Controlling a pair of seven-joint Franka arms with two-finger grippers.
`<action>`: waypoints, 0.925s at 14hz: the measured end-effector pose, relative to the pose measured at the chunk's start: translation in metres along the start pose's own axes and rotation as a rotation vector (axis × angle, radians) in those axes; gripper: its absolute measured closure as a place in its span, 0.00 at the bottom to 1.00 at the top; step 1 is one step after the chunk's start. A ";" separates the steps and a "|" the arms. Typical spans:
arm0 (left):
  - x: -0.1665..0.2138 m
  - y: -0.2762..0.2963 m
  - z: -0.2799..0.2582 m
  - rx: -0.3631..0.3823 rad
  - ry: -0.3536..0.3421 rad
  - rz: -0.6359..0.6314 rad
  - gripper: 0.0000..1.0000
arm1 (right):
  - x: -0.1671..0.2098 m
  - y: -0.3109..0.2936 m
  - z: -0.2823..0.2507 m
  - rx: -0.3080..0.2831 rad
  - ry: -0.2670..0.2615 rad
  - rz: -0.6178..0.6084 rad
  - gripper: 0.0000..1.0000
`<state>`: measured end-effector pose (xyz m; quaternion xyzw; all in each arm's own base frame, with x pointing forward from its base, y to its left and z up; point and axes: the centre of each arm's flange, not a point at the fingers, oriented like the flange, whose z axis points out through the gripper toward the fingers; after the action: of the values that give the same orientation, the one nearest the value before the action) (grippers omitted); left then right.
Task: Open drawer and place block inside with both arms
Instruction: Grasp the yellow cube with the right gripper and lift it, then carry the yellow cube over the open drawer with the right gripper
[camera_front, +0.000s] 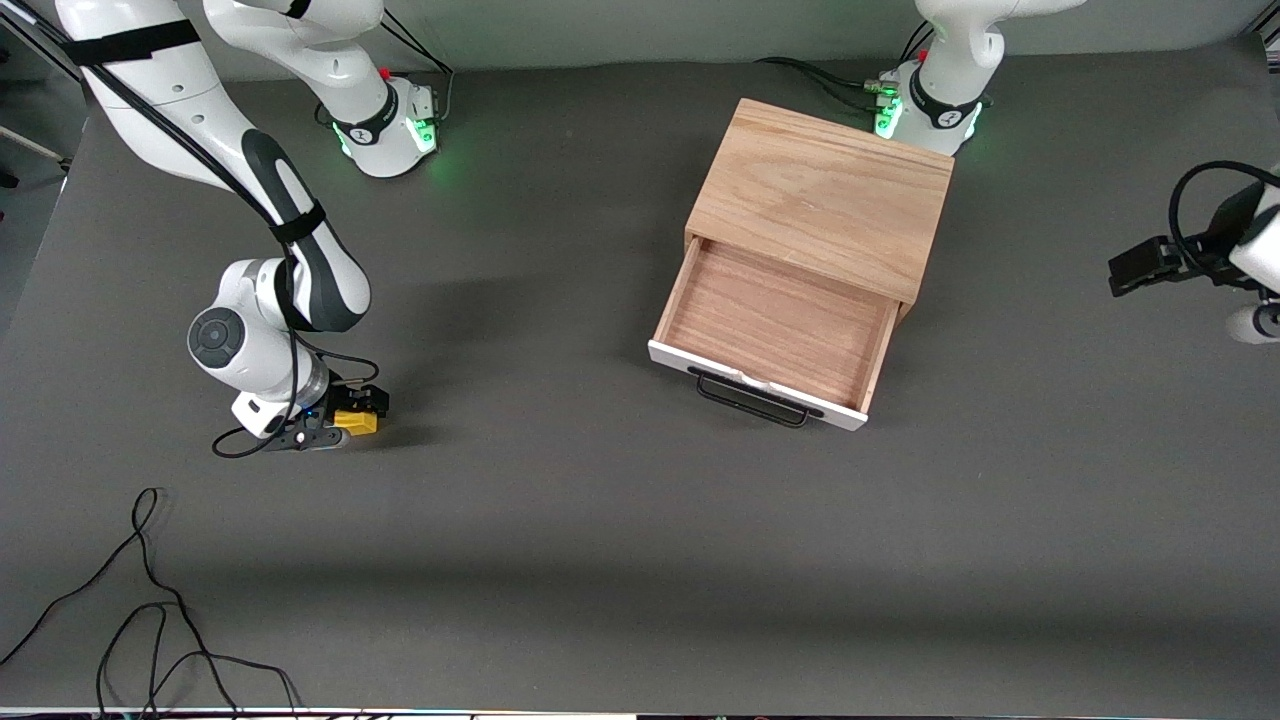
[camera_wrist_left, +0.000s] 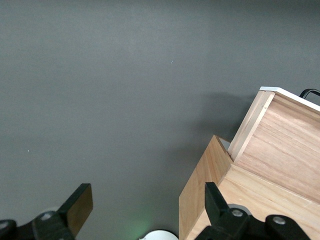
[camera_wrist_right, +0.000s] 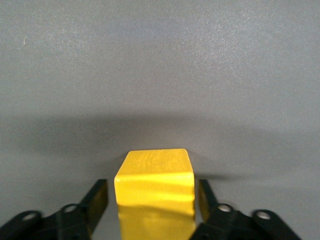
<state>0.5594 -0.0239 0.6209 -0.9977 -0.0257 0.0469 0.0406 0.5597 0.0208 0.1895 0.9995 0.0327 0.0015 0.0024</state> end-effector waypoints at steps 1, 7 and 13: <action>-0.005 0.003 0.002 -0.007 0.006 0.008 0.00 | 0.002 -0.001 -0.002 0.000 0.005 -0.001 0.35; -0.008 0.006 0.000 -0.092 0.021 0.097 0.00 | 0.042 -0.061 -0.100 0.017 -0.096 0.051 0.45; -0.007 0.001 0.001 -0.070 0.020 0.113 0.00 | 0.050 -0.254 -0.281 0.092 -0.067 0.190 0.45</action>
<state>0.5521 -0.0250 0.6204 -0.9988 0.0296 0.0382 0.0032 0.5923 0.2784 0.4691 0.9966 -0.0625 -0.0334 -0.0425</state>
